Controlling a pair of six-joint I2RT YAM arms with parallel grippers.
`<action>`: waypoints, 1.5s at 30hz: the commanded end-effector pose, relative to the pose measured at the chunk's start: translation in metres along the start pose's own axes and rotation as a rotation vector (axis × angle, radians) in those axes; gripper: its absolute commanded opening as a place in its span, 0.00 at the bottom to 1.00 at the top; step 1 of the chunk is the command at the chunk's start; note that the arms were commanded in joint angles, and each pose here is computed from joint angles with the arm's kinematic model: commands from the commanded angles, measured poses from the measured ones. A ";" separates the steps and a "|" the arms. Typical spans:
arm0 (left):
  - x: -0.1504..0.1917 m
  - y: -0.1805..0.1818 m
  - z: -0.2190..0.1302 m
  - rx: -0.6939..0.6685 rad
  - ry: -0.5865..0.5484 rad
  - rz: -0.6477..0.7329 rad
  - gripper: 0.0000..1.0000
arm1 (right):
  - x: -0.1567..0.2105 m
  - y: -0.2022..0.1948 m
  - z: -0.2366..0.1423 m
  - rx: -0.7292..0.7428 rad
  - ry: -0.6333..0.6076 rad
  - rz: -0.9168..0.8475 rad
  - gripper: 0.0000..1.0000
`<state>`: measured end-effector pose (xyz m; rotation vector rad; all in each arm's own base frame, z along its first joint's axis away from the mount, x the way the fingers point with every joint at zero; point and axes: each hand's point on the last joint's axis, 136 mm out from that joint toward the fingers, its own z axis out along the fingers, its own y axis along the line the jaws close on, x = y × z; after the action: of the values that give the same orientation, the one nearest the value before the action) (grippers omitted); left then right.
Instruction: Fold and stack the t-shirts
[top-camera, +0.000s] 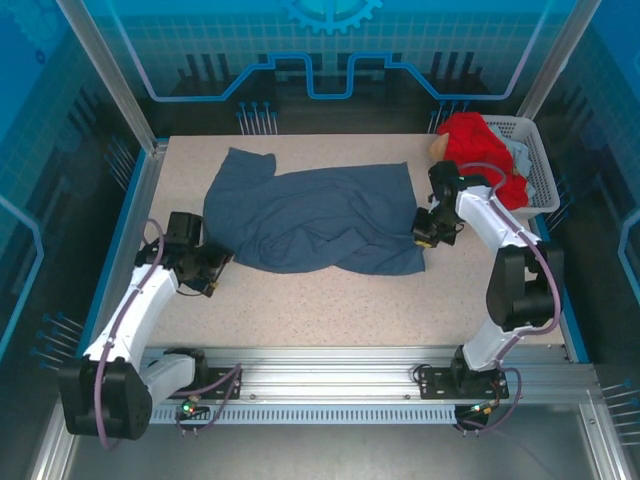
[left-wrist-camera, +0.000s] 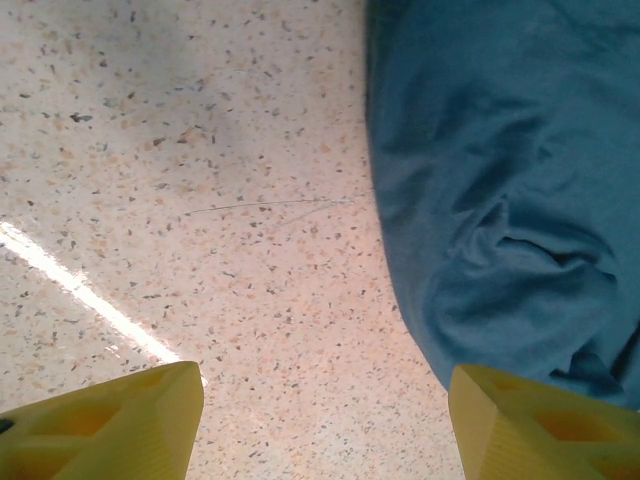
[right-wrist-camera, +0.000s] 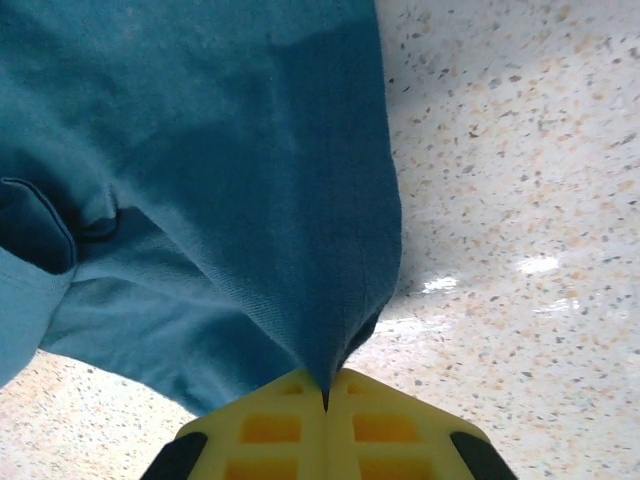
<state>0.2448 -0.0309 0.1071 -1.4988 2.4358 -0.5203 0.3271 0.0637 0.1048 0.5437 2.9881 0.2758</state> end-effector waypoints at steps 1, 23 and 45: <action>-0.005 -0.006 0.016 -0.021 0.027 -0.057 0.67 | 0.009 -0.008 -0.015 0.047 -0.010 -0.040 0.00; -0.089 -0.023 0.071 -0.157 -0.089 -0.011 0.00 | 0.011 -0.032 0.013 0.142 0.067 -0.036 0.00; 0.193 -0.108 0.090 -0.174 0.361 0.709 0.68 | -0.005 -0.035 0.051 0.200 0.162 -0.033 0.05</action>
<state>0.3037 -0.2512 0.0795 -0.5468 2.9728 -0.4728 0.3222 0.0438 0.0474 0.5126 3.1919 0.0384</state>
